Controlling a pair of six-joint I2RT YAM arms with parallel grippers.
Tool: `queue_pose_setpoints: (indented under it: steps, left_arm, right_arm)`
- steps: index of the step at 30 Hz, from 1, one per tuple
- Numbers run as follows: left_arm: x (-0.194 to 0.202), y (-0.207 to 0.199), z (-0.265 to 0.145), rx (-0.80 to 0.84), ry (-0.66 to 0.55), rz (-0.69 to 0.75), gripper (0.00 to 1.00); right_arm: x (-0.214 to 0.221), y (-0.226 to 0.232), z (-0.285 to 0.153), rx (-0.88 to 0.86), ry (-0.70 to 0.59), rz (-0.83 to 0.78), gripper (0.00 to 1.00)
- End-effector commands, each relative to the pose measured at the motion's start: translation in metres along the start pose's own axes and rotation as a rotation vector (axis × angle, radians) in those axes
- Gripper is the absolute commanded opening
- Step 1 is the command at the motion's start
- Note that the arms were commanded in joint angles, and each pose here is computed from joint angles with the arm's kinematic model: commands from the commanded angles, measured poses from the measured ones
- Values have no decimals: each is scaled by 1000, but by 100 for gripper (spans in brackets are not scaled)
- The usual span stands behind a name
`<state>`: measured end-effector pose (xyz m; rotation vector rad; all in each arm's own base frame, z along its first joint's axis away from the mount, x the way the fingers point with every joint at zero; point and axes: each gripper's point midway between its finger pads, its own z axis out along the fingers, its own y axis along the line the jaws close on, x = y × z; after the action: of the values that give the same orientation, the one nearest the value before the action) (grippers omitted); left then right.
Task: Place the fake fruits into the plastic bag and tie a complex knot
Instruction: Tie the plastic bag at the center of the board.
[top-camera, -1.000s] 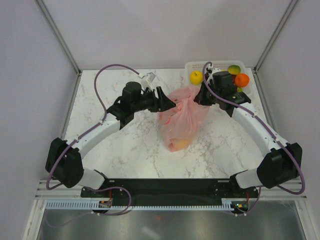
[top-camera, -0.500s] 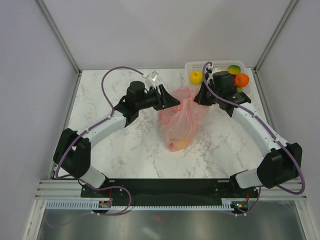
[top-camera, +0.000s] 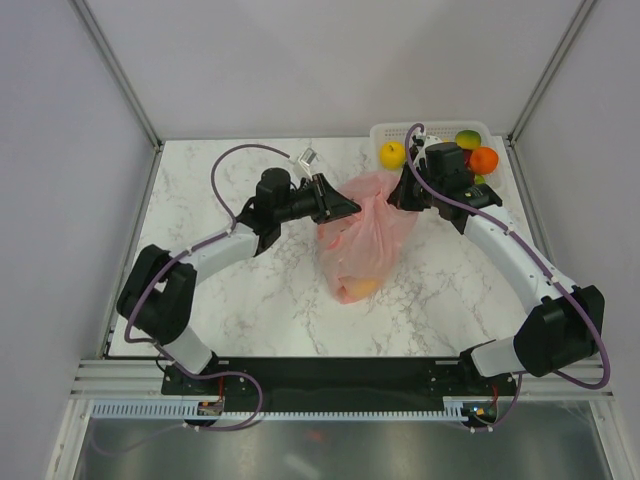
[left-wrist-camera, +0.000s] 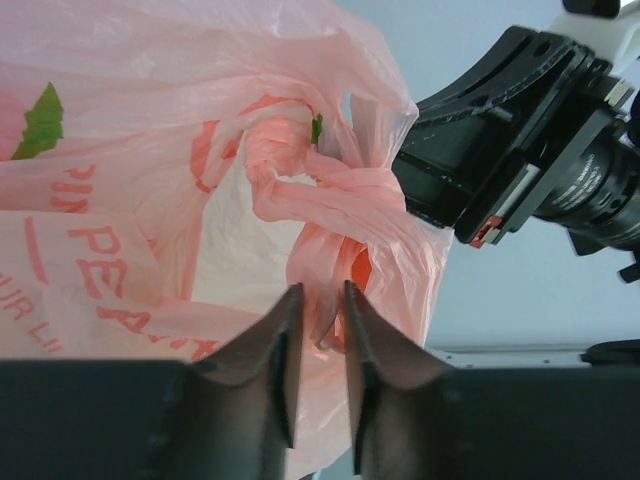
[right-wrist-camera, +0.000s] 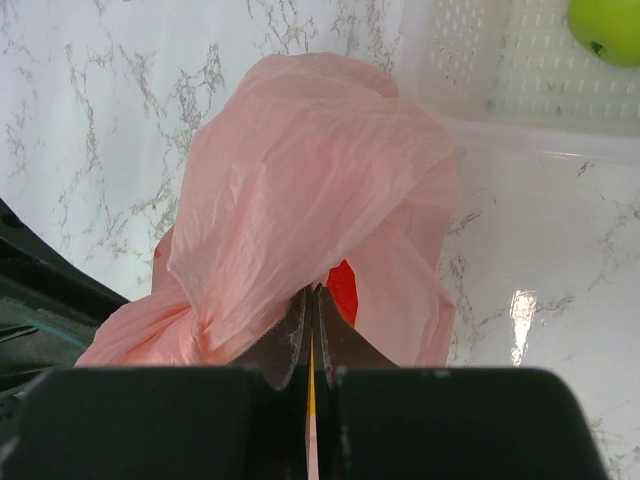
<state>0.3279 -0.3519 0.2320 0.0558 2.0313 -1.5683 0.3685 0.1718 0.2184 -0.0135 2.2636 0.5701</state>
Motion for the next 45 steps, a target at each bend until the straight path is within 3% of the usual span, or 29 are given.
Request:
queue_pose_setpoints:
  steps: [1, 5, 6, 7, 12, 22, 28, 36, 41, 42, 43, 45]
  left_arm:
    - [-1, -13, 3, 107, 2, -56, 23]
    - [-1, -18, 3, 156, 2, -70, 19]
    - [-2, -18, 3, 159, -1, -67, 14]
    - [-3, -16, 2, 155, -6, -67, 2]
    - [-10, -4, -2, 87, -11, -21, 2]
    - [-39, 6, -24, -172, -78, 287, 2]
    - [-46, 5, -33, -276, -78, 386, 2]
    - [-58, 25, -46, -432, -104, 428, 2]
    - [-60, 21, -47, -408, -104, 418, 2]
    - [-55, 17, -45, -374, -84, 410, 3]
    - [-56, 11, -41, -339, -96, 399, 21]
    - [-47, 6, -38, -279, -86, 362, 37]
  right_arm:
    - [-18, 7, -6, -22, -62, -11, 0]
    - [-18, 8, -6, -25, -62, -12, 0]
    - [-19, 8, -7, -24, -62, -12, 0]
    - [-19, 8, -7, -23, -64, -12, 0]
    - [-21, 6, -9, -10, -72, -12, 0]
    - [-37, -15, -25, 136, -127, -31, 0]
    - [-47, -28, -30, 217, -175, -67, 0]
    - [-57, -42, -37, 316, -229, -88, 0]
    - [-56, -35, -35, 276, -222, -88, 0]
    - [-56, -33, -34, 262, -223, -84, 0]
    - [-55, -31, -33, 254, -218, -82, 0]
    - [-55, -28, -31, 234, -218, -78, 0]
